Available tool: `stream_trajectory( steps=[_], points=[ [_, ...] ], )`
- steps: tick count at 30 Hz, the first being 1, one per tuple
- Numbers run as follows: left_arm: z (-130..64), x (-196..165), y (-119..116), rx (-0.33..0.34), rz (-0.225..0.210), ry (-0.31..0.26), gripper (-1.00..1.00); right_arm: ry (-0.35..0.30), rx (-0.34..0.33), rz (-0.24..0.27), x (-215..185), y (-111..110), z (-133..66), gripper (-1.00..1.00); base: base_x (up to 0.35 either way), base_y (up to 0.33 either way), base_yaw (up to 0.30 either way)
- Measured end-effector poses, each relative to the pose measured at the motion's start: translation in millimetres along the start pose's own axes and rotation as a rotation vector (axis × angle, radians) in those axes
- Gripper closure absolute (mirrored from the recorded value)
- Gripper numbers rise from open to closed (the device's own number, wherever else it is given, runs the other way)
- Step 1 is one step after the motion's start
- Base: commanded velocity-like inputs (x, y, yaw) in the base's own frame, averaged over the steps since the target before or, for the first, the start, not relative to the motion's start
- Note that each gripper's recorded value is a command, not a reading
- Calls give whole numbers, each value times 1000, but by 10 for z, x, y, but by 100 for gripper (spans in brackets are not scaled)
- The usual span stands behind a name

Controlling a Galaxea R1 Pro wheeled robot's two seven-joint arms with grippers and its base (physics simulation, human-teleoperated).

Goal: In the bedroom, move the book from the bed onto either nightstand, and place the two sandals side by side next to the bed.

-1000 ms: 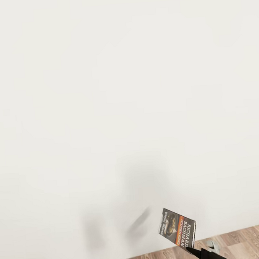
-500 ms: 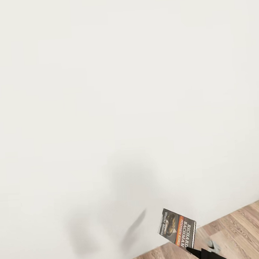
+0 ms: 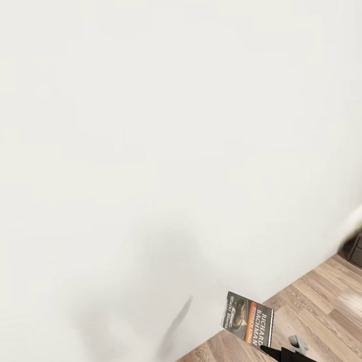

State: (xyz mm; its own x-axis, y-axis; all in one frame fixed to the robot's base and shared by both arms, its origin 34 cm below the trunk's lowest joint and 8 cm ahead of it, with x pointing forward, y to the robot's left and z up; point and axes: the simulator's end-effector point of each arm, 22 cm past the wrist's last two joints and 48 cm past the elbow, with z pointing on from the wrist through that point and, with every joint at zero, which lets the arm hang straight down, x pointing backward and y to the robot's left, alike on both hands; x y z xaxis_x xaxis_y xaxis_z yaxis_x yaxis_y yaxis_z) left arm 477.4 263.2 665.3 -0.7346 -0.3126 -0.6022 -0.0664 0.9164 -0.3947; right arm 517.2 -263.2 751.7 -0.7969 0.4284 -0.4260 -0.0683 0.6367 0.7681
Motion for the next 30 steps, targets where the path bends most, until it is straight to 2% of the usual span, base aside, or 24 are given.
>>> stream_trajectory(
  steps=[9,19,30],
  points=[
    [0,0,-1,0,0,0,-100,0,0,0,1,0,0,100,15,0,-300],
    [-2,0,-2,0,0,0,-100,-1,0,0,-2,2,-3,100,245,0,-300],
    [-1,-1,2,0,0,0,-100,0,1,0,0,-1,0,100,21,0,-300]
  ],
)
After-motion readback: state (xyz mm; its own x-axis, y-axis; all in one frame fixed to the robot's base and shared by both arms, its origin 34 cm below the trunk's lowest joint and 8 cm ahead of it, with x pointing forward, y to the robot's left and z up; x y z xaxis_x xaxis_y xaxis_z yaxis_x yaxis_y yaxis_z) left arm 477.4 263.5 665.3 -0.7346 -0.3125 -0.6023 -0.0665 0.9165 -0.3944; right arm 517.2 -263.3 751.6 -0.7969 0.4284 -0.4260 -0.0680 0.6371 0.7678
